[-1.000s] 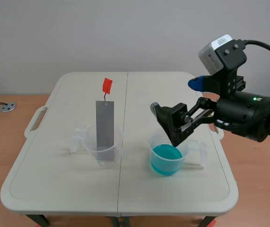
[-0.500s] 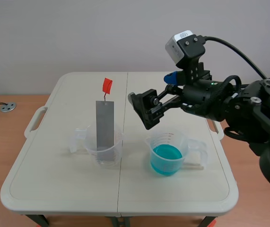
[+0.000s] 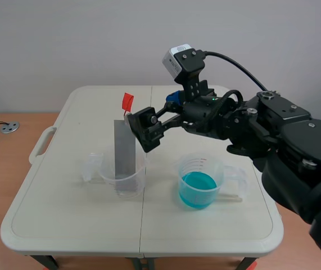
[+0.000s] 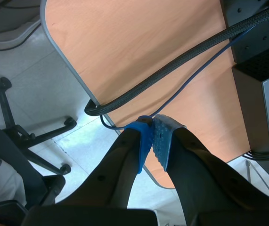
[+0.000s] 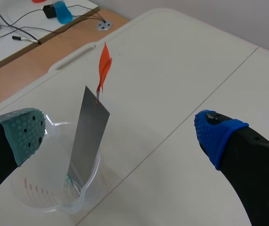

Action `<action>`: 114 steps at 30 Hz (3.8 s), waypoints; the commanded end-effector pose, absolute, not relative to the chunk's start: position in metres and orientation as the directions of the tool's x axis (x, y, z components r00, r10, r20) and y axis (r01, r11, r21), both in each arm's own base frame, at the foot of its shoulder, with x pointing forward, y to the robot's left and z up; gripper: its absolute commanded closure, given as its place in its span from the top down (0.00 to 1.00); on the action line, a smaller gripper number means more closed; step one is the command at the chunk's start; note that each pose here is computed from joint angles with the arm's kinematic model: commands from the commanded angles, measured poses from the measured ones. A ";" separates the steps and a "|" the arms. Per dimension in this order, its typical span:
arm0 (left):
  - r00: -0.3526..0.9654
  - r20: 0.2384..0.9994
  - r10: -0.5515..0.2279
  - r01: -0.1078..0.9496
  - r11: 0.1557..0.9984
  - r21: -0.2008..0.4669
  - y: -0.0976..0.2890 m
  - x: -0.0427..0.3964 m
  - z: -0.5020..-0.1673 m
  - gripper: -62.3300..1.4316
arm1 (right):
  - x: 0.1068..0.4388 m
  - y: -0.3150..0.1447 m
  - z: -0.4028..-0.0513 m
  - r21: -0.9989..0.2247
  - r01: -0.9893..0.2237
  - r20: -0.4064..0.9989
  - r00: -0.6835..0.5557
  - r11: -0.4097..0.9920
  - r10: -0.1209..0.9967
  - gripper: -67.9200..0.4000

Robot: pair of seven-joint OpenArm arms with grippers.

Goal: Hold the metal plate by the orange handle, dip it into the blue solution, take it out and point at it, then put the plate back in the beaker on the left.
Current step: 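Lift the metal plate out of the left beaker, then move the plate over the blue solution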

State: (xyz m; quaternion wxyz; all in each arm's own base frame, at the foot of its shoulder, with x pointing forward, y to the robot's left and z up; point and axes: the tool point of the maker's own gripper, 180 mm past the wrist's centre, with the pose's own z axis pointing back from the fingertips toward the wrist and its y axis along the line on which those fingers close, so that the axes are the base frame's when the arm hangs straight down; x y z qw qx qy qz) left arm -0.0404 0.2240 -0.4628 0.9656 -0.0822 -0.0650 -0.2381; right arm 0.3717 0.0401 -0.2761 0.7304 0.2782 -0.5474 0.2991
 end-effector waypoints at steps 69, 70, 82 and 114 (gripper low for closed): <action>0.877 0.270 -0.398 0.413 0.911 0.002 0.237 -0.013 -0.459 0.07 | 0.346 0.139 -0.252 0.110 -0.905 0.986 0.153 0.411 0.073 0.02; 0.877 0.270 -0.398 0.413 0.911 0.002 0.237 -0.013 -0.459 0.07 | 0.344 0.140 -0.252 0.110 -0.909 0.986 0.152 0.401 0.074 0.02; 0.877 0.270 -0.398 0.413 0.911 0.002 0.237 -0.013 -0.459 0.07 | 0.330 0.137 -0.248 0.097 -0.943 0.990 0.125 0.319 0.070 0.02; 0.870 0.289 -0.399 0.415 0.910 0.006 0.236 -0.007 -0.458 0.07 | 0.295 0.087 -0.145 -0.258 -0.885 0.966 -0.246 0.387 0.079 0.02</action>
